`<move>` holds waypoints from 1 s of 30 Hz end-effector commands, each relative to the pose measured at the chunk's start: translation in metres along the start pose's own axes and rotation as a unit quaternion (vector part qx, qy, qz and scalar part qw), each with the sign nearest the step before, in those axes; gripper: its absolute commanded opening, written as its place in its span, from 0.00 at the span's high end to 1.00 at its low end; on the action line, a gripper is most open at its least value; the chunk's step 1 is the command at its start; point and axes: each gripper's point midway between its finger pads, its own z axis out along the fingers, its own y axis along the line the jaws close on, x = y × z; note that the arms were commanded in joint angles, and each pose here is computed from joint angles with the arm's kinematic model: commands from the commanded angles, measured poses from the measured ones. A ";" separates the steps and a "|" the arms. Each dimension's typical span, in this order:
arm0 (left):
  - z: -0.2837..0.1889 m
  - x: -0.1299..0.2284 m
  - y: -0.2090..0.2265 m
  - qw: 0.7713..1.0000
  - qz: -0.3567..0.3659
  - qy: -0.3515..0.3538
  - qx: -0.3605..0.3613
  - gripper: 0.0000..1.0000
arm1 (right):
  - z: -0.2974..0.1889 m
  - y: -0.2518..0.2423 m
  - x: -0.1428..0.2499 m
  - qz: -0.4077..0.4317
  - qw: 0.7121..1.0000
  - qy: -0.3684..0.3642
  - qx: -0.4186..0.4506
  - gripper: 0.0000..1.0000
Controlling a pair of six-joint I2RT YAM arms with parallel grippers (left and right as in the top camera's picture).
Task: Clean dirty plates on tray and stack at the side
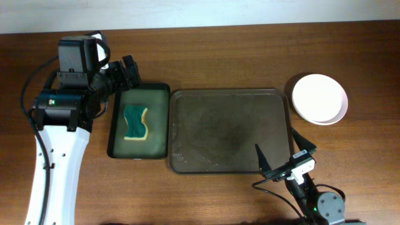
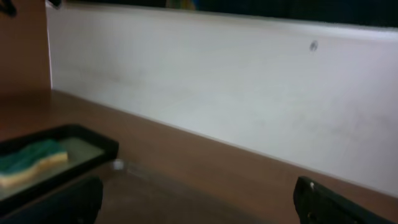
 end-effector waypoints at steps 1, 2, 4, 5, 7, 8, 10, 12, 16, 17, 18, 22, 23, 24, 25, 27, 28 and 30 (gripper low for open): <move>0.001 0.001 -0.002 1.000 0.009 0.002 0.004 0.01 | -0.001 0.007 0.008 0.001 1.000 0.011 -0.020 0.02; 0.001 0.001 -0.002 1.000 0.009 0.002 0.004 0.01 | -0.001 0.008 0.007 0.001 1.000 0.010 -0.023 0.02; 0.001 0.001 -0.002 1.000 0.009 0.002 0.004 0.01 | -0.001 0.008 0.007 0.001 1.000 0.010 -0.024 0.02; 0.001 0.001 -0.002 1.000 0.009 0.002 0.004 0.00 | -0.001 0.008 0.007 0.001 1.000 0.010 -0.024 0.01; 0.001 0.001 -0.002 1.000 0.009 0.002 0.004 0.01 | -0.001 0.009 0.010 0.002 1.000 0.016 -0.025 0.02; 0.001 0.001 -0.002 1.000 0.009 0.002 0.004 0.01 | -0.001 0.009 0.013 0.004 0.999 0.022 -0.026 0.02; 0.001 0.001 -0.002 1.000 0.009 0.002 0.004 0.01 | -0.002 0.010 0.022 0.008 0.999 0.039 -0.028 0.02; 0.001 0.001 -0.002 1.000 0.009 0.002 0.004 0.00 | -0.004 0.013 0.039 0.017 0.997 0.075 -0.031 0.02; 0.001 0.001 -0.002 1.000 0.009 0.002 0.004 0.01 | -0.004 0.013 0.045 0.020 0.995 0.088 -0.031 0.02; 0.001 0.001 -0.002 1.000 0.008 0.002 0.004 0.01 | -0.004 0.013 0.045 0.020 0.995 0.088 -0.031 0.02; 0.001 0.001 -0.002 1.000 0.009 0.002 0.004 0.01 | -0.004 0.013 0.045 0.020 0.995 0.088 -0.031 0.02; 0.001 0.001 -0.002 1.000 0.008 0.002 0.004 0.00 | -0.004 0.013 0.046 0.020 0.995 0.089 -0.031 0.02; 0.001 0.001 -0.002 1.000 0.009 0.002 0.004 0.00 | -0.004 0.013 0.046 0.020 0.995 0.089 -0.031 0.02; 0.001 0.001 -0.002 1.000 0.009 0.002 0.004 0.01 | -0.004 0.013 0.046 0.020 0.995 0.089 -0.031 0.02; 0.001 0.001 -0.002 1.000 0.009 0.002 0.004 0.00 | -0.004 0.013 0.046 0.020 0.995 0.089 -0.031 0.02; 0.001 0.001 -0.002 1.000 0.009 0.002 0.004 0.01 | -0.004 0.013 0.046 0.020 0.995 0.088 -0.031 0.01; 0.001 0.001 -0.002 1.000 0.009 0.002 0.004 0.00 | -0.004 0.013 0.046 0.020 0.995 0.088 -0.031 0.02; 0.001 0.001 -0.002 1.000 0.009 0.002 0.004 0.01 | -0.004 0.013 0.046 0.020 0.995 0.089 -0.031 0.02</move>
